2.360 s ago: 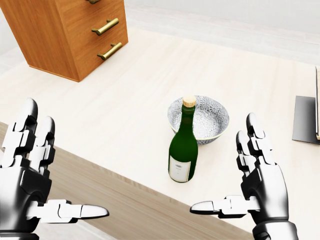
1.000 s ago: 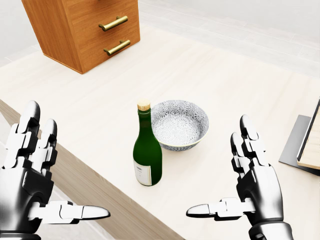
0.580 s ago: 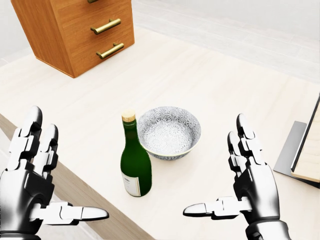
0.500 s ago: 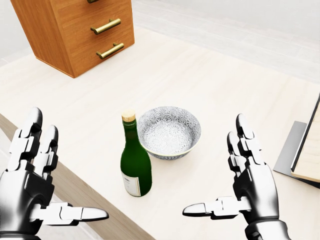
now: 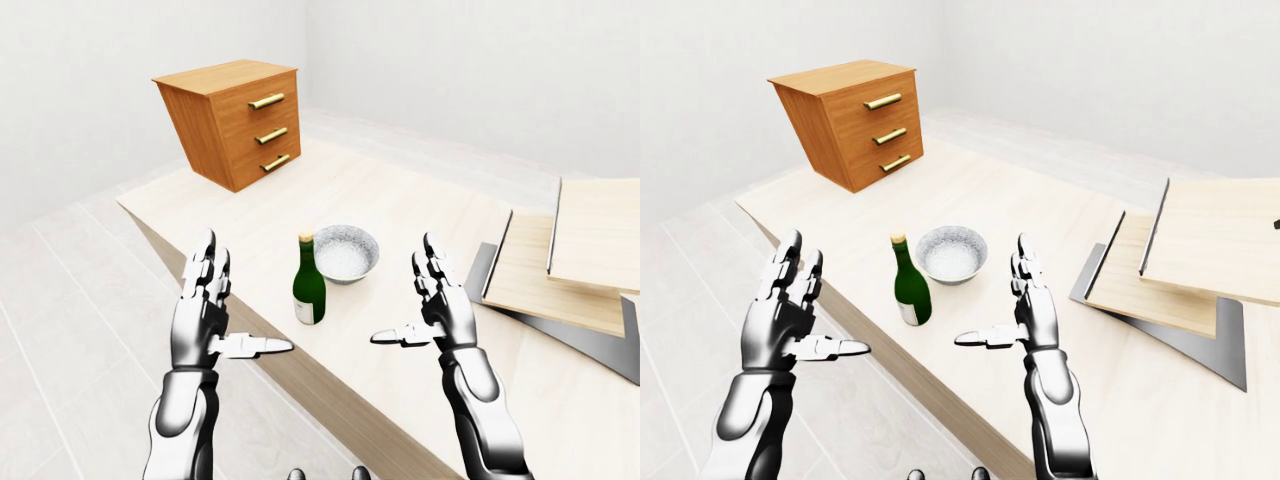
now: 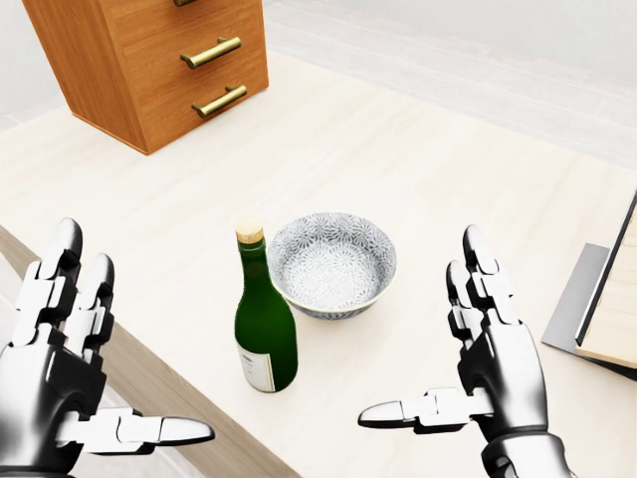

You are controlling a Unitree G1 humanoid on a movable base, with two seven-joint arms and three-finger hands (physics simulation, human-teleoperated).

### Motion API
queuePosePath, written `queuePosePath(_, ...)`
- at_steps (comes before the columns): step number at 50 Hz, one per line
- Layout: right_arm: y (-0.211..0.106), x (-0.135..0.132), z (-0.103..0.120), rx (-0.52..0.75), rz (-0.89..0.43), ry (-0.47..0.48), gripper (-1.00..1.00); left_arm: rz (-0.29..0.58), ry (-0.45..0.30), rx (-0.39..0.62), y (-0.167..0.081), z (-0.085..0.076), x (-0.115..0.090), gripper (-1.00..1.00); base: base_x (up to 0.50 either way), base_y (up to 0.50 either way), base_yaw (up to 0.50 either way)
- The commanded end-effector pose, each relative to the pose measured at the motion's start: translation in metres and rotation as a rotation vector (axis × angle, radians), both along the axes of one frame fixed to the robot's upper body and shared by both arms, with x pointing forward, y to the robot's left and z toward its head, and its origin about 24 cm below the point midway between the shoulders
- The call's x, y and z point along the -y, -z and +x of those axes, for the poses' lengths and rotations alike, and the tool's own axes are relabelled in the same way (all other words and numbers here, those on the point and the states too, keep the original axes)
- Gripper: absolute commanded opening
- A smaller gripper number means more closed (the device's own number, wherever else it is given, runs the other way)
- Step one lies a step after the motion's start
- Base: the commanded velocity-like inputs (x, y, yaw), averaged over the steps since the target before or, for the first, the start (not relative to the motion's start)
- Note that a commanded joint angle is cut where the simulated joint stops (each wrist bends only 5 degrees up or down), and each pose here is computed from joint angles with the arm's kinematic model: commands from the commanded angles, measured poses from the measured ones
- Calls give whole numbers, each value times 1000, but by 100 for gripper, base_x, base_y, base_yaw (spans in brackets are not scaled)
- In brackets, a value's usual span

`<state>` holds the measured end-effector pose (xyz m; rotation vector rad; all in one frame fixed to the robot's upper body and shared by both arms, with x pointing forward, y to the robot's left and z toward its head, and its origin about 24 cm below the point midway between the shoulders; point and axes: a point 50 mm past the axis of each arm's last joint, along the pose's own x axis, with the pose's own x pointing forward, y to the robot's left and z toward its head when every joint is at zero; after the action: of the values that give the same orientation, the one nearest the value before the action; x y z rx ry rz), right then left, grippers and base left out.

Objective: Put the wine bottle on the wine rack.

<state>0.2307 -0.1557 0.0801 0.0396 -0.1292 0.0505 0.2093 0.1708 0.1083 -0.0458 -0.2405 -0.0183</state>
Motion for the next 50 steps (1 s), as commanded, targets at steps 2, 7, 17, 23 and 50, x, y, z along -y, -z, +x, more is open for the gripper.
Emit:
queuePosePath(2,0,-3,2,-7,-3,4,100,0,-3,4,-1,-2,0,100,0,0,0)
queuePosePath(7,-5,-5,2,9,-5,4,100,0,-5,10,-2,-3,-1,100,0,0,0)
queuePosePath(17,-8,-13,6,24,-11,2,100,0,-7,15,-4,-3,-1,100,0,0,0)
queuePosePath(23,-4,-23,8,8,-10,-19,100,-2,-8,6,-1,-3,-2,100,0,0,0)
queuePosePath(50,-29,-56,25,101,27,-80,100,-17,-48,16,-3,-9,-20,100,0,0,0)
